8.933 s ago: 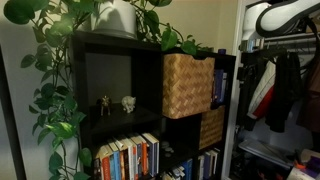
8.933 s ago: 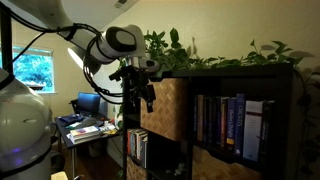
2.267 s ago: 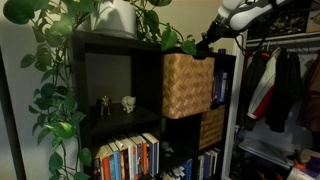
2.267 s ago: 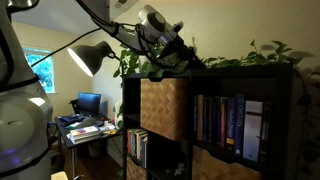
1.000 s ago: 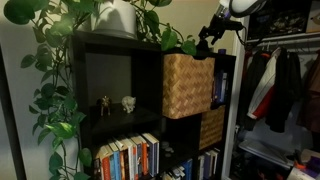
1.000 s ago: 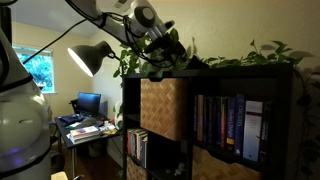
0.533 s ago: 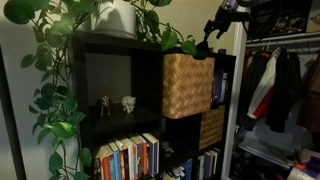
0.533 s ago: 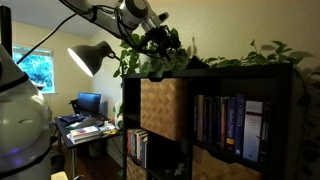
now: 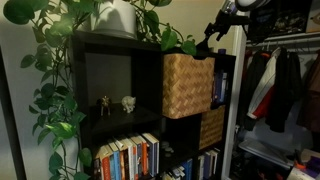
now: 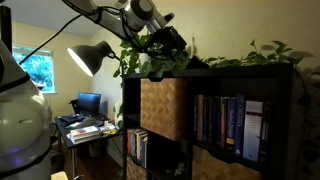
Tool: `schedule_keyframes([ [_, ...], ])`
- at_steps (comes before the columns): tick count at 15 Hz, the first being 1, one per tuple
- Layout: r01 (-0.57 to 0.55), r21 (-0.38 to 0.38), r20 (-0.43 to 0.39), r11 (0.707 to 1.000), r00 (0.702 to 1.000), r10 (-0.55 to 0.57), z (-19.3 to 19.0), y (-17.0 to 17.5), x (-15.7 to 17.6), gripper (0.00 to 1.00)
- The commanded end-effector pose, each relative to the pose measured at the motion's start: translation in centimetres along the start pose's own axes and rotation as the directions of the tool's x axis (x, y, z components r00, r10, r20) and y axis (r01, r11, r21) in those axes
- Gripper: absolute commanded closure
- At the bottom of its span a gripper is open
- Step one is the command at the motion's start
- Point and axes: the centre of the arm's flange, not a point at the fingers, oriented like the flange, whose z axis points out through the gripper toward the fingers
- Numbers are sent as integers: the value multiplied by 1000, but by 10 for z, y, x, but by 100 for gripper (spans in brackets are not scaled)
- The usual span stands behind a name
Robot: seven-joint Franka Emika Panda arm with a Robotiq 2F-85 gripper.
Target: Remove the black object from the basket then put it back inside.
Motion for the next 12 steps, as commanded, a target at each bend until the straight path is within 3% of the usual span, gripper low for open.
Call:
schedule_keyframes([
  [1, 39, 41, -46, 998, 998, -37, 18, 10, 4, 0],
  [12, 173, 89, -157, 981, 975, -157, 65, 14, 19, 0],
])
